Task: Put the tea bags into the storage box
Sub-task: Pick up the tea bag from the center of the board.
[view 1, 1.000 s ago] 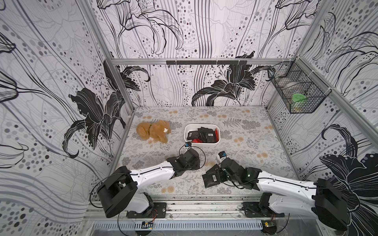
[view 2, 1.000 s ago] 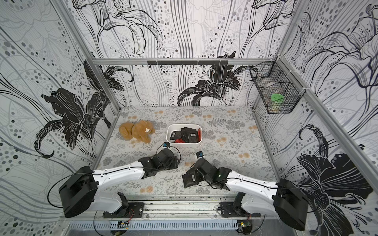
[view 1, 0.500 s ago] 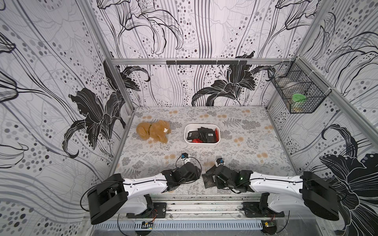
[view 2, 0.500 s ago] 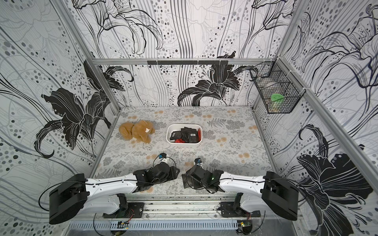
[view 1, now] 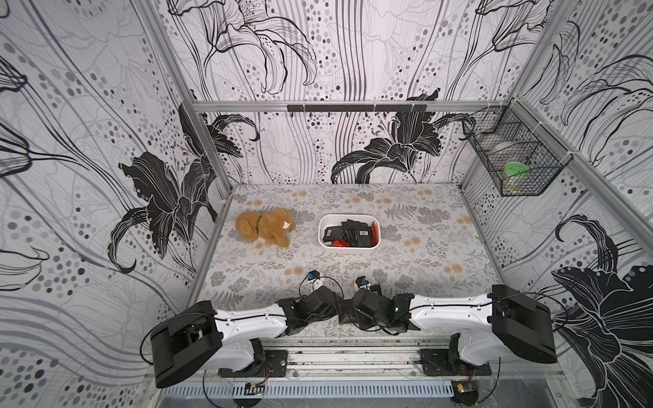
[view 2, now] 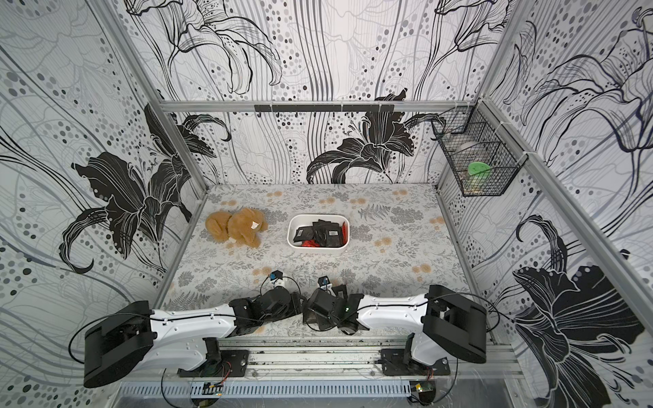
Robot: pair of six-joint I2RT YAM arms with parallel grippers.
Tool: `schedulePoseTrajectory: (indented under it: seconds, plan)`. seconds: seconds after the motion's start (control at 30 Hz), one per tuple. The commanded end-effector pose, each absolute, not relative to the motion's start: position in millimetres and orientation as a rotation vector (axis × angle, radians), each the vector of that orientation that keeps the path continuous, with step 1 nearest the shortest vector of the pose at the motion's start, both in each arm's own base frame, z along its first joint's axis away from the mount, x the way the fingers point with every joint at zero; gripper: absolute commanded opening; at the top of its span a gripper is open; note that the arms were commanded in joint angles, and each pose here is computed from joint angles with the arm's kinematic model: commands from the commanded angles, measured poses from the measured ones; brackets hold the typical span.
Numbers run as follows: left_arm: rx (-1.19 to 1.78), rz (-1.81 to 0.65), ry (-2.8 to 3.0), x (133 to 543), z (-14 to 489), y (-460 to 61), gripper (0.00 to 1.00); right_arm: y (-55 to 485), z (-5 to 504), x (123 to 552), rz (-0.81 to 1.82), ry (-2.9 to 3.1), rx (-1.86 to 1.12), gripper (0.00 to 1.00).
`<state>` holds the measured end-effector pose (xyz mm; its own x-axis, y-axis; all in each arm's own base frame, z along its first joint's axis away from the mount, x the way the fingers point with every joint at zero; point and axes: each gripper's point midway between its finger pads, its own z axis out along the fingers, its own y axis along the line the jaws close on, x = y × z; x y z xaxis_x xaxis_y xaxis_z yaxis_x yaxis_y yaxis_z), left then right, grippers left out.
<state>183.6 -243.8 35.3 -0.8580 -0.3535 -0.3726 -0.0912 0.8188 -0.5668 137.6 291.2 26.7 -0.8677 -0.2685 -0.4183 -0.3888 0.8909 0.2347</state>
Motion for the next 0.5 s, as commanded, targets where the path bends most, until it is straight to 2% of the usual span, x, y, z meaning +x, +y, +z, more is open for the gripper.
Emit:
schedulePoseTrajectory:
  seconds: [0.0,0.47]
  plan:
    - [-0.348,-0.733,2.515,185.2,32.3,-239.8,0.53,298.2,26.4,140.9,0.433,2.672,-0.468,0.15]
    - [-0.212,-0.732,2.654,157.2,10.8,-257.6,0.49,296.8,12.6,139.3,0.410,2.695,-0.463,0.08]
